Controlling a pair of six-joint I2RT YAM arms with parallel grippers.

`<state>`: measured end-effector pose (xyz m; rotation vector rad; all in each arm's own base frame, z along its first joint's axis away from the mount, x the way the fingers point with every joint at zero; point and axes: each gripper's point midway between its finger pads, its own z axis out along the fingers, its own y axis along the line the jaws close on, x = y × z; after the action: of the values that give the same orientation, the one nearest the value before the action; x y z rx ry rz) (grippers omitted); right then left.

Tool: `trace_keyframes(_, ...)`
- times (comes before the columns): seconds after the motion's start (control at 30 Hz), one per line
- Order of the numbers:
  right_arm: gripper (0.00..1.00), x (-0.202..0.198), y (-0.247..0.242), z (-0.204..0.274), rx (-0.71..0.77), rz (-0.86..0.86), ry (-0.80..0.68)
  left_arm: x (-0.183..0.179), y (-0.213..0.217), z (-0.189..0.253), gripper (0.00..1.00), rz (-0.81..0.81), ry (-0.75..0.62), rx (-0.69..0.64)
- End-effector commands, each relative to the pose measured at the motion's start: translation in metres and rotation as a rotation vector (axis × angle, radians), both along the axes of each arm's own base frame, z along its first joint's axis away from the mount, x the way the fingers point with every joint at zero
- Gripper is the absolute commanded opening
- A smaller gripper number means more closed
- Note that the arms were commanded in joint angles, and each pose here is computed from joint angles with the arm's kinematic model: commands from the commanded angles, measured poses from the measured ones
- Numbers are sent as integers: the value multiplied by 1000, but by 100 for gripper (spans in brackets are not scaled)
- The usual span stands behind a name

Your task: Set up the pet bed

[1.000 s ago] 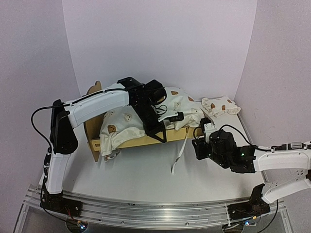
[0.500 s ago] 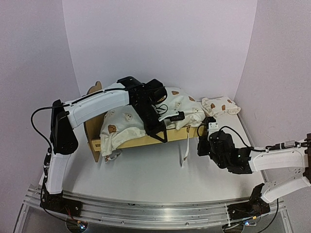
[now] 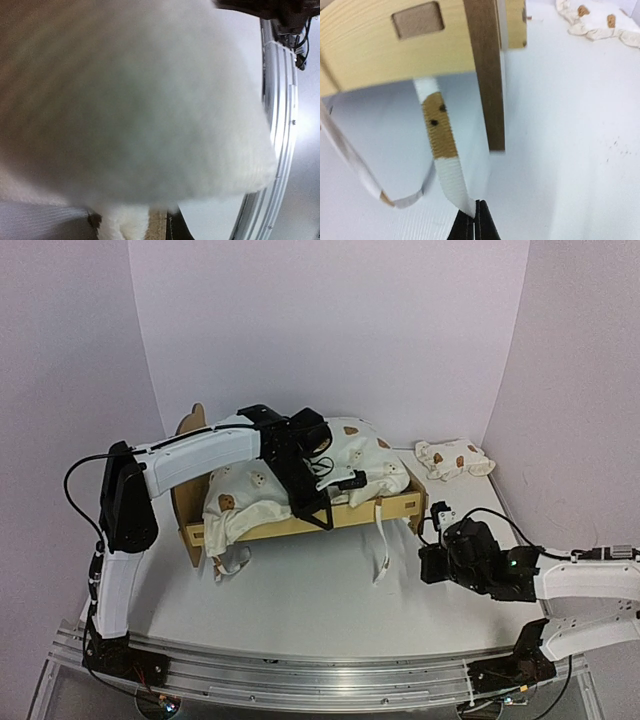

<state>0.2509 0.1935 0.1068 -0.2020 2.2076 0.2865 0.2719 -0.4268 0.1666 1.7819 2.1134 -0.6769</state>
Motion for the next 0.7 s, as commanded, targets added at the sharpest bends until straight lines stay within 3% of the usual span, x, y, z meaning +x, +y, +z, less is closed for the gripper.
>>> trace_keyframes(0.0,0,-46,9,-32,-2,155,258,57,10,82,0,-3,-416,-172)
trace_keyframes(0.33,0,-60,54,-58,12,321,455,74,38,-24,0,-93,-471,3)
trace_keyframes(0.5,0,-67,70,-49,48,400,483,76,52,-53,0,-131,-491,59)
trace_keyframes(0.53,0,-68,71,-46,53,406,490,74,52,-53,4,-137,-489,54)
trace_keyframes(0.67,0,-74,84,-28,108,445,531,62,49,-36,38,-159,-467,-5)
